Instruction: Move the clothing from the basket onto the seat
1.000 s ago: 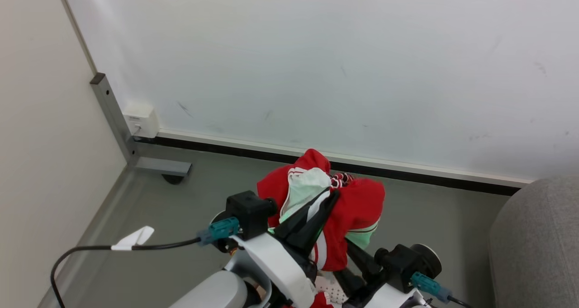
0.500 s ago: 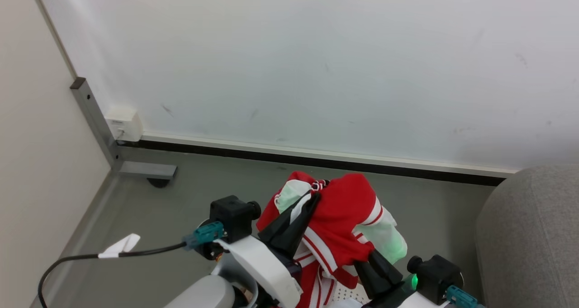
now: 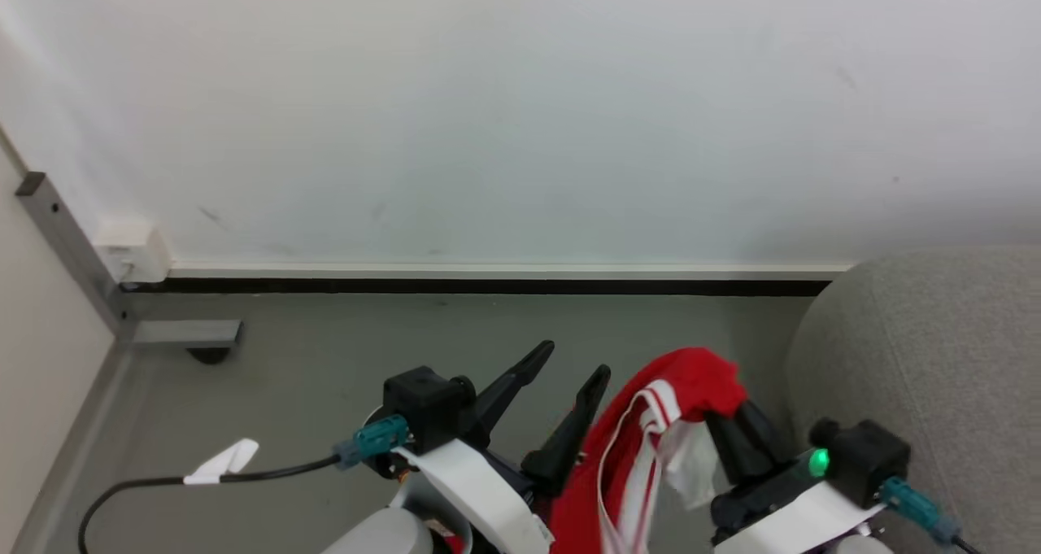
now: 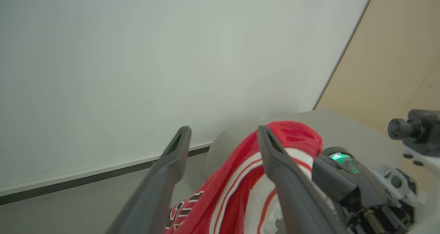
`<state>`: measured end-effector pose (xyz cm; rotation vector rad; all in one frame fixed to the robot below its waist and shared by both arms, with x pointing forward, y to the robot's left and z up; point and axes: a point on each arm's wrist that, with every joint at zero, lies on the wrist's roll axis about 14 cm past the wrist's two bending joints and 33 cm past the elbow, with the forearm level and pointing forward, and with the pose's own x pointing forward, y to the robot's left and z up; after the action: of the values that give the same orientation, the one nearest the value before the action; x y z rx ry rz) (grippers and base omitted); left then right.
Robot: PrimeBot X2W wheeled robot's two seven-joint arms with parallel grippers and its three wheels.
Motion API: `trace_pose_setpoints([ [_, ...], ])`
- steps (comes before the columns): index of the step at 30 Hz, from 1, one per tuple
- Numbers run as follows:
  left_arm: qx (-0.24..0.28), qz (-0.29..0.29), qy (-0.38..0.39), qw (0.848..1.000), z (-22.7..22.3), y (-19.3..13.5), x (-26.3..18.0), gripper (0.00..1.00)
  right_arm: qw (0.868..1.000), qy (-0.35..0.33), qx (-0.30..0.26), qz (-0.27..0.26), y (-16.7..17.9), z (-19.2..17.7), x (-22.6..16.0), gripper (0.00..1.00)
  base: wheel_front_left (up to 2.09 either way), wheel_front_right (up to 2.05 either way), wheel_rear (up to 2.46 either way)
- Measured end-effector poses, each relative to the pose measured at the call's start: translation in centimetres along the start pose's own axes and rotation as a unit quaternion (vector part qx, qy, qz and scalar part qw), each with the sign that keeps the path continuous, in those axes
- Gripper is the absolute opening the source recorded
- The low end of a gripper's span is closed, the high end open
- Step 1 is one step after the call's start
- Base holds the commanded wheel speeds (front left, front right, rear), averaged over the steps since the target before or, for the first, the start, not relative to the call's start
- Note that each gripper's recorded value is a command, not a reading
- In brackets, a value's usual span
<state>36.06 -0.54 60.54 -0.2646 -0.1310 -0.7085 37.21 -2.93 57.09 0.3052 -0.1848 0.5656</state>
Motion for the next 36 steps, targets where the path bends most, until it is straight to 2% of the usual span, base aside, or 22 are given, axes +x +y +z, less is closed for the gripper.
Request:
trace_pose_setpoints([
  [10, -0.012, -0.096, 0.020, 0.995, -2.7, -4.6, 2.8, 1.00, 0.989, -0.058, -0.053, -0.126, -8.5, 5.2, -4.5, 0.00, 0.00, 0.00, 0.00],
  [18, -0.013, -0.214, 0.033, 0.976, -4.6, -10.2, 4.7, 1.00, 0.966, -0.088, -0.089, -0.227, -13.1, 8.4, -10.3, 0.00, 0.00, 0.00, 0.00],
  [27, -0.033, -0.284, 0.062, 0.956, -7.4, -13.6, 6.5, 1.00, 0.941, -0.111, -0.105, -0.302, -15.2, 10.4, -14.5, 0.00, 0.00, 0.00, 0.00],
  [33, -0.049, -0.298, 0.065, 0.951, -8.5, -14.2, 7.7, 1.00, 0.935, -0.112, -0.113, -0.318, -15.7, 10.9, -15.0, 0.00, 0.00, 0.00, 0.00],
  [36, -0.055, -0.299, 0.067, 0.950, -9.1, -14.1, 8.0, 1.00, 0.933, -0.123, -0.135, -0.310, -16.2, 12.5, -14.0, 0.00, 0.00, 0.00, 0.00],
])
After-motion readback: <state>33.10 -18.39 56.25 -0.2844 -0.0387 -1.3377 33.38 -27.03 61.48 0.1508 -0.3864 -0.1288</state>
